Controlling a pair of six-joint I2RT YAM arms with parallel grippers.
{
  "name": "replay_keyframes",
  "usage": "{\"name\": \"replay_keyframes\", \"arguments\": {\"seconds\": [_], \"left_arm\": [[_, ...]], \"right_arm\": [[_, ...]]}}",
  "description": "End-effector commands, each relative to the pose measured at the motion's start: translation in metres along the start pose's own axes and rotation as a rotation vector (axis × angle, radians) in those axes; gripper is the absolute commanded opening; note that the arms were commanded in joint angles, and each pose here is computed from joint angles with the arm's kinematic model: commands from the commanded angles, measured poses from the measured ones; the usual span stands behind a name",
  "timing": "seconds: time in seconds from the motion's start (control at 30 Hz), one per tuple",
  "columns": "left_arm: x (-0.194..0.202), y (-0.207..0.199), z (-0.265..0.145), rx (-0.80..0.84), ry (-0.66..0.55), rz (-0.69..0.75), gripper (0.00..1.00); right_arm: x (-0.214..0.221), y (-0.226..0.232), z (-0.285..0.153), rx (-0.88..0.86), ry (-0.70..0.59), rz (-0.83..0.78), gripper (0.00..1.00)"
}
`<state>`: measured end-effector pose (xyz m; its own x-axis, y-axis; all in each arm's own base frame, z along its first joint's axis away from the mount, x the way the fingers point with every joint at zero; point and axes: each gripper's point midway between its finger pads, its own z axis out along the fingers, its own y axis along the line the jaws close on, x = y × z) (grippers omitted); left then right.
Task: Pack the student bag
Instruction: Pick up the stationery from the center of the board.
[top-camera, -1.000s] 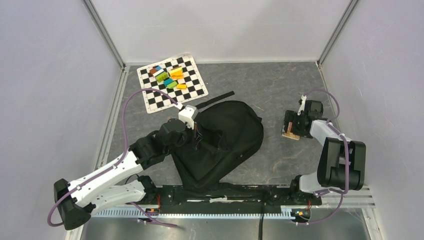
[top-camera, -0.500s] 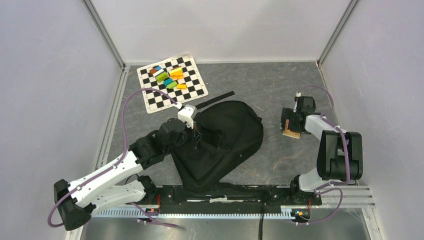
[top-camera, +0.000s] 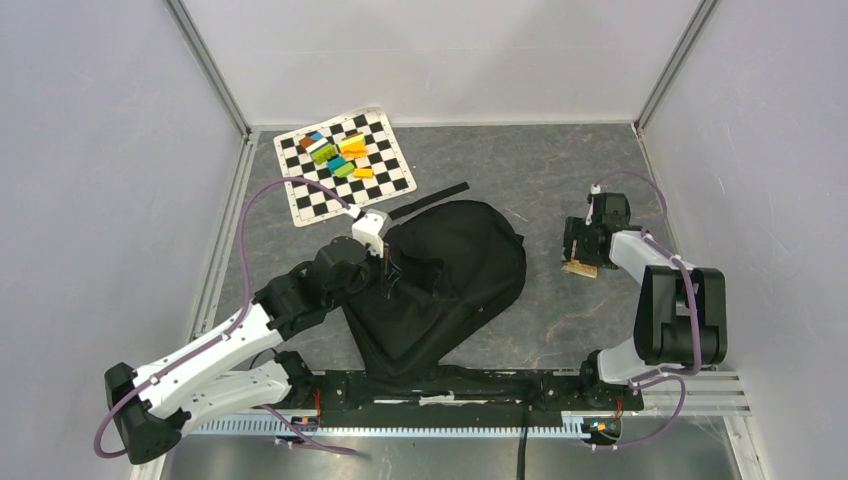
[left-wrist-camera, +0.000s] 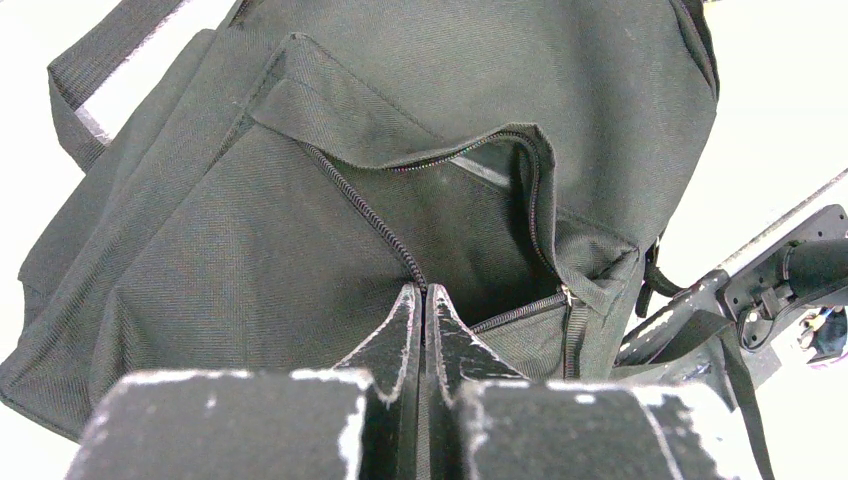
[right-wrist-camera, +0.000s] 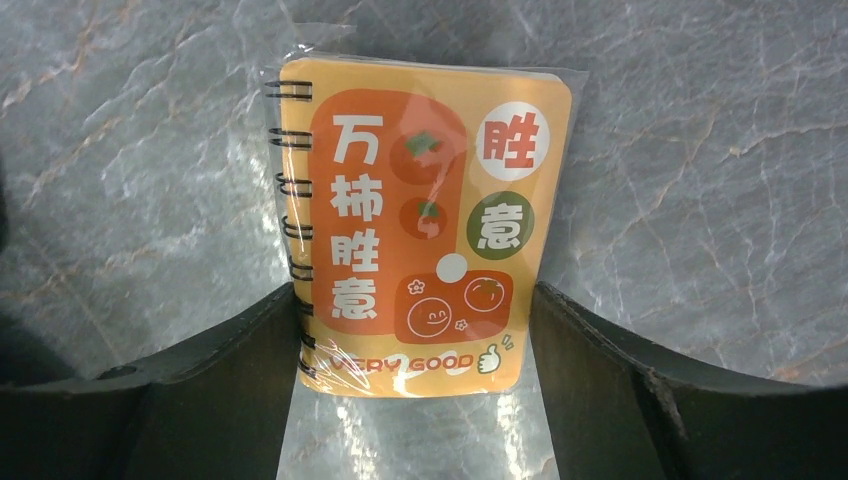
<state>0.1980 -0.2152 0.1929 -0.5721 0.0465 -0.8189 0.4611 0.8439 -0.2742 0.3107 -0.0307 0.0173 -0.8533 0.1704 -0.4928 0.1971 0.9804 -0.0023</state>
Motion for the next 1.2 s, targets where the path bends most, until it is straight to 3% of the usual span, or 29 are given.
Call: {"name": "replay_keyframes", "arguments": {"seconds": [0.0,0.33,0.7,0.97,1.17], "left_arm": [[-0.015,0.004,-0.006,-0.022,-0.053,-0.016,0.02],[-0.019,0.002,-0.009,-0.01,-0.064,-0.023,0.02],[-0.02,-0.003,-0.006,0.008,-0.061,-0.046,0.02],[-0.021,-0.006,-0.003,0.015,-0.067,-0.089,0.02],[-0.025,-0.008,-0.006,0.022,-0.082,-0.118,0.02]], "right_arm": [[-0.002,0.007,-0.024,-0.032,-0.026,-0.016,0.75],[-0.019,0.043,-0.075,-0.192,-0.132,-0.059,0.69],[-0.065,0.175,-0.183,-0.517,-0.317,-0.226,0.66],[-0.046,0.301,-0.238,-0.729,-0.38,-0.382,0.65],[0.0,0.353,-0.223,-0.727,-0.318,-0.535,0.66]]}}
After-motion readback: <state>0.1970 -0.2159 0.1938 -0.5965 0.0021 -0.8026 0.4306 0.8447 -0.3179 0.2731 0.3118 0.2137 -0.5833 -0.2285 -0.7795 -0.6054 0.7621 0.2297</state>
